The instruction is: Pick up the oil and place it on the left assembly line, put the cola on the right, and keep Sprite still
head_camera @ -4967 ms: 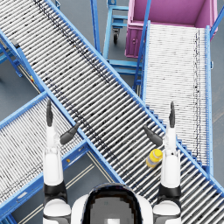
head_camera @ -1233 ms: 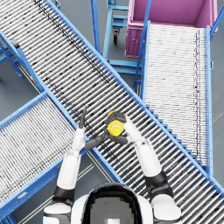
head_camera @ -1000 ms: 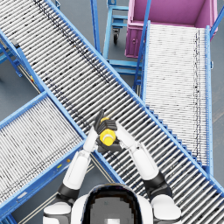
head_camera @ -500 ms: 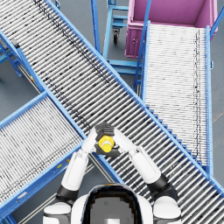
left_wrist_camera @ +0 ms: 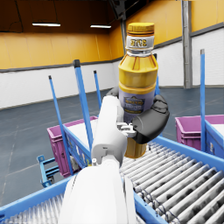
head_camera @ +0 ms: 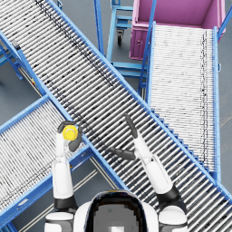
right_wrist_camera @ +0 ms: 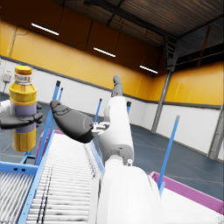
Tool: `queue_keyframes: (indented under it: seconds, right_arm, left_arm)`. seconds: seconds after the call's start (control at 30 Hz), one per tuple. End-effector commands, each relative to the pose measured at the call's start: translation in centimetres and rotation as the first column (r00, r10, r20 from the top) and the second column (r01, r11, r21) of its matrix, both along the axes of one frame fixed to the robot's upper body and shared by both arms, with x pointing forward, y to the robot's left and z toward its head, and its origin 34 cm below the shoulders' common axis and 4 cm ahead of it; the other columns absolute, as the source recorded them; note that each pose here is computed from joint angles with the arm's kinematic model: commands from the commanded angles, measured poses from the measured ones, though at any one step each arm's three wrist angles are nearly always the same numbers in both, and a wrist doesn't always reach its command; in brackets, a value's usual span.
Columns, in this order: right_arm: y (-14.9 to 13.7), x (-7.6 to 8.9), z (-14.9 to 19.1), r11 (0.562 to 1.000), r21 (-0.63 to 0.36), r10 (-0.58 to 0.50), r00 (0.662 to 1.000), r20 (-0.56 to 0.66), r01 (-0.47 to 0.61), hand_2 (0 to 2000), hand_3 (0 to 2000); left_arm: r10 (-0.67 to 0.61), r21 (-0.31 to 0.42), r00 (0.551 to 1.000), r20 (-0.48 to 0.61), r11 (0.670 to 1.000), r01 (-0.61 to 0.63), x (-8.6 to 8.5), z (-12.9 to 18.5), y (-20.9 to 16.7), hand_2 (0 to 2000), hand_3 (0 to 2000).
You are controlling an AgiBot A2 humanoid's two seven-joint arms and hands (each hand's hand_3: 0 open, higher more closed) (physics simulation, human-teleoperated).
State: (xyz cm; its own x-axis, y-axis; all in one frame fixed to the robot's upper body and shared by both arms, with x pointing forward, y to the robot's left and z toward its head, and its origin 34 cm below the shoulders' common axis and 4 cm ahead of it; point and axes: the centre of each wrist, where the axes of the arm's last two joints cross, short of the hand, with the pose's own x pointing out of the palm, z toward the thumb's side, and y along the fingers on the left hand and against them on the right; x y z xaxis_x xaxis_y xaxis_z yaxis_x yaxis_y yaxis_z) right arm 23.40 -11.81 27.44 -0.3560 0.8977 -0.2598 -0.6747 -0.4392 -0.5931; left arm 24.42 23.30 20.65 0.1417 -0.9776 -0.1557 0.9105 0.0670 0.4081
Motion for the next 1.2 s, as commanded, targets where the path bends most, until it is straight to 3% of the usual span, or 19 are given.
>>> queue_keyframes:
  seconds: [0.03, 0.2, 0.23, 0.27, 0.4, 0.5, 0.6, 0.67, 0.83, 0.9, 1.07, 1.2]
  right_arm:
    - [0.0, -0.1, 0.2, 1.000, 0.006, -0.001, 1.000, 0.006, 0.001, 0, 0]
    - [0.5, 0.0, 0.3, 1.000, 0.023, 0.010, 1.000, 0.003, -0.010, 0, 0]
    - [0.5, 0.1, 0.2, 1.000, 0.024, 0.008, 1.000, -0.003, -0.008, 0, 0]
    - [0.4, 0.2, 0.3, 1.000, 0.031, 0.002, 1.000, -0.002, -0.002, 0, 0]
    - [0.3, 0.3, 0.2, 0.999, 0.041, -0.005, 1.000, -0.009, 0.006, 0, 0]
    - [0.1, 0.1, 0.2, 0.999, 0.048, -0.010, 1.000, -0.007, 0.011, 0, 0]
    - [-0.7, 0.2, 0.4, 0.997, 0.067, -0.042, 0.999, -0.003, 0.042, 0, 0]
    - [-2.1, 0.8, 0.9, 0.990, 0.100, -0.101, 0.995, 0.005, 0.100, 0, 0]
    - [-6.3, 1.7, 1.5, 0.951, 0.171, -0.263, 0.965, -0.001, 0.259, 0, 0]
    - [-7.6, 1.9, 1.2, 0.933, 0.186, -0.310, 0.951, -0.020, 0.308, 0, 0]
    - [-10.5, 2.0, 1.5, 0.886, 0.230, -0.407, 0.913, -0.029, 0.403, 0, 0]
    - [-11.9, 2.0, 2.1, 0.860, 0.255, -0.453, 0.891, -0.017, 0.442, 0, 0]
  left_arm:
    - [0.192, -0.061, 0.974, -0.116, 0.978, -0.200, -0.5, -3.1, 5.1, 2000, 2000]
    - [0.314, -0.105, 0.907, -0.282, 0.929, -0.354, -1.4, -7.6, 8.8, 2000, 2000]
    - [0.340, -0.110, 0.890, -0.305, 0.916, -0.387, -1.6, -8.3, 9.7, 639, 1673]
    - [0.373, -0.113, 0.875, -0.309, 0.899, -0.423, -1.8, -8.3, 10.4, 0, 1347]
    - [0.509, -0.117, 0.819, -0.264, 0.826, -0.551, -3.1, -6.9, 14.1, 0, 40]
    - [0.590, -0.098, 0.797, -0.127, 0.793, -0.602, -3.9, -2.9, 16.6, 0, 0]
    - [0.567, -0.044, 0.819, 0.087, 0.824, -0.565, -4.4, 2.6, 15.2, 0, 0]
    - [0.507, -0.002, 0.845, 0.171, 0.858, -0.514, -4.1, 4.8, 13.5, 0, 0]
    - [0.276, 0.103, 0.938, 0.208, 0.948, -0.302, -1.2, 6.0, 8.1, 0, 0]
    - [0.188, 0.144, 0.956, 0.224, 0.964, -0.223, -0.4, 6.6, 6.1, 0, 0]
    - [0.025, 0.209, 0.970, 0.243, 0.975, -0.077, 1.3, 7.7, 2.2, 0, 0]
    - [-0.031, 0.212, 0.967, 0.254, 0.977, -0.024, 2.5, 8.4, 0.6, 0, 0]
